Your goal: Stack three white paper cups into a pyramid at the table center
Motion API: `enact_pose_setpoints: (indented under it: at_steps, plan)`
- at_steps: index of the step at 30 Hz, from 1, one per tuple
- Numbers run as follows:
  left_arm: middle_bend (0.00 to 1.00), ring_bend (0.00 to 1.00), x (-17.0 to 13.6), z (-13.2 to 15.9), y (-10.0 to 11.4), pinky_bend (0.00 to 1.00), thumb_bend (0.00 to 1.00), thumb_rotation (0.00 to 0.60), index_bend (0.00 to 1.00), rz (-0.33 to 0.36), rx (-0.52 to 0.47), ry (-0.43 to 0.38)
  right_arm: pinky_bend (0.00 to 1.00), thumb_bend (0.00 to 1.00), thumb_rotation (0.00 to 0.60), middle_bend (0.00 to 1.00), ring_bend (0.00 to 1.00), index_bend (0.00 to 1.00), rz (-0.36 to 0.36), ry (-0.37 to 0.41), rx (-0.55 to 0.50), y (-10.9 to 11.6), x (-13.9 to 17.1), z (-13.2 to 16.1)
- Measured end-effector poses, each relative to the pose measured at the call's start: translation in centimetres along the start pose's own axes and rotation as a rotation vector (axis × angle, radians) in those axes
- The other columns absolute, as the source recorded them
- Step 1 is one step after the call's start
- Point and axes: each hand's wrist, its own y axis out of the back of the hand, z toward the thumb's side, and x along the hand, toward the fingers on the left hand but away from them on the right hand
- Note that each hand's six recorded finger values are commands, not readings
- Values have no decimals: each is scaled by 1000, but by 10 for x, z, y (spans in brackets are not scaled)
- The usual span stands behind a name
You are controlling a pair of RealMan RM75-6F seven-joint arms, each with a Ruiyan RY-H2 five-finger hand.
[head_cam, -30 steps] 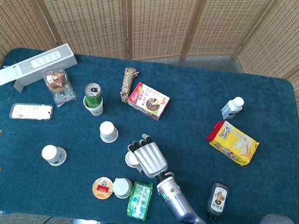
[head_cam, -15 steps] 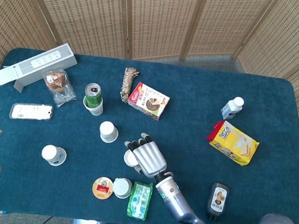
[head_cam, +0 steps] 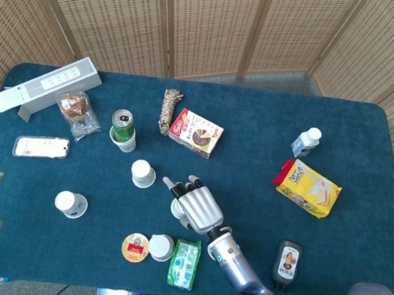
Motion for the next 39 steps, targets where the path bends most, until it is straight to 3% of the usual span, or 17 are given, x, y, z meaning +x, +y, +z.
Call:
enact_pose_setpoints:
  at_steps: [10, 14, 19, 27, 35, 39]
  plan:
    - [0, 0, 0, -2, 1, 0, 313, 600, 0, 2, -5, 4, 237, 188, 600, 259, 334, 3, -36, -16, 6, 14, 7, -16]
    - [0, 0, -1, -1, 2, 0, 313, 600, 0, 3, -8, 2, 233, 180, 600, 260, 259, 29, -94, 4, 59, 29, 14, -27]
    - [0, 0, -1, 0, 2, 0, 313, 600, 0, 5, -8, 0, 232, 178, 600, 252, 252, 39, -179, 6, 76, 48, 27, -51]
    - [0, 0, 1, -1, 2, 0, 314, 600, 0, 6, -7, 9, 214, 164, 600, 246, 230, 50, -293, -115, 8, 72, 64, -121]
    - [0, 0, 1, -4, 3, 0, 313, 600, 0, 11, -9, 23, 156, 141, 600, 232, 180, 69, -355, -252, 2, 82, 107, -194]
    - [0, 0, 1, -4, 4, 0, 313, 600, 0, 15, -12, 27, 145, 126, 600, 193, 162, 75, -378, -309, -60, 85, 127, -217]
